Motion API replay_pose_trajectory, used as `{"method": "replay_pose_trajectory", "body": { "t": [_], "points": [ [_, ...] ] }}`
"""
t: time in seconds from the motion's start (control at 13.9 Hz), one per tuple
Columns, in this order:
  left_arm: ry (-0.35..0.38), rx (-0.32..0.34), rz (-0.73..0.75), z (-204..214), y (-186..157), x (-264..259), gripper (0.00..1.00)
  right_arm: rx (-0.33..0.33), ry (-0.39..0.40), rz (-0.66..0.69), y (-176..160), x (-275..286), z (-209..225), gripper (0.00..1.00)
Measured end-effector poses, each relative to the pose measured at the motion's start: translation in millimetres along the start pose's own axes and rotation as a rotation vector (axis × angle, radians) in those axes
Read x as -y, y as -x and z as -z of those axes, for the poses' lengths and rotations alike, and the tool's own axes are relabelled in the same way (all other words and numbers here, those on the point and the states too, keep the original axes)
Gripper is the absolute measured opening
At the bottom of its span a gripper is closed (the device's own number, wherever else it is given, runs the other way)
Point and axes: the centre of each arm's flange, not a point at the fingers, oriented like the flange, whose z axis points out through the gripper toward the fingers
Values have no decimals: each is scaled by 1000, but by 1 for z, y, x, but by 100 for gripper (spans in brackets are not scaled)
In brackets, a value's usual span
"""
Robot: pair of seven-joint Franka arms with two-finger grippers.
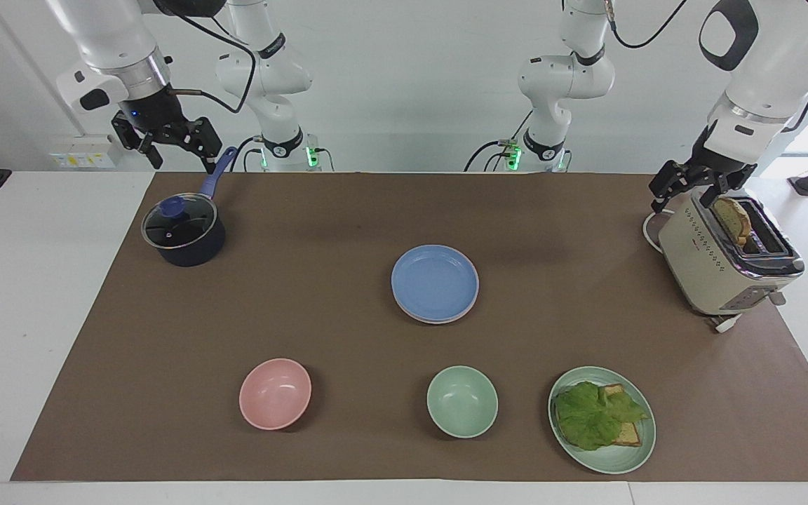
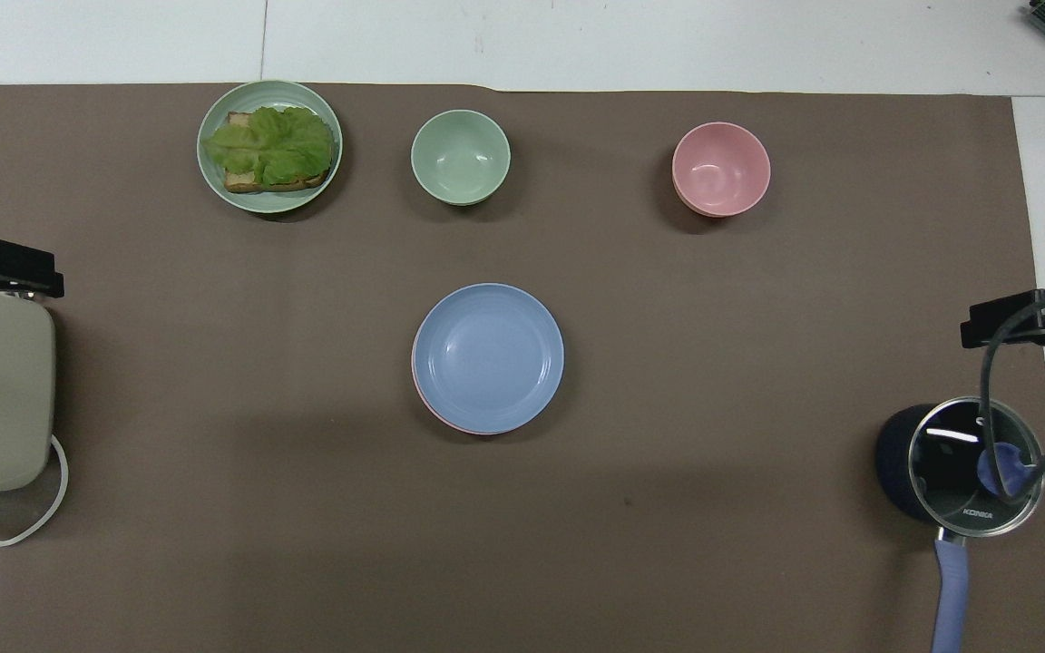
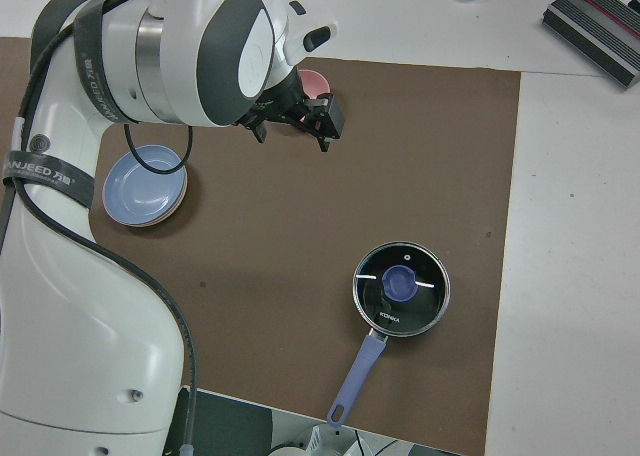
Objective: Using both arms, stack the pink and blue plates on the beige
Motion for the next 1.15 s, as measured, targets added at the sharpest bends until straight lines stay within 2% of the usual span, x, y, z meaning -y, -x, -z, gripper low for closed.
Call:
{"method": "replay_pose_trajectory", "body": {
  "t": [0.57,1.15],
  "points": [
    [0,0,0,0,0,0,100,5,1,-24,1,0,-2,100],
    [0,0,0,0,0,0,100,5,1,23,1,-1,-2,100]
  ]
}}
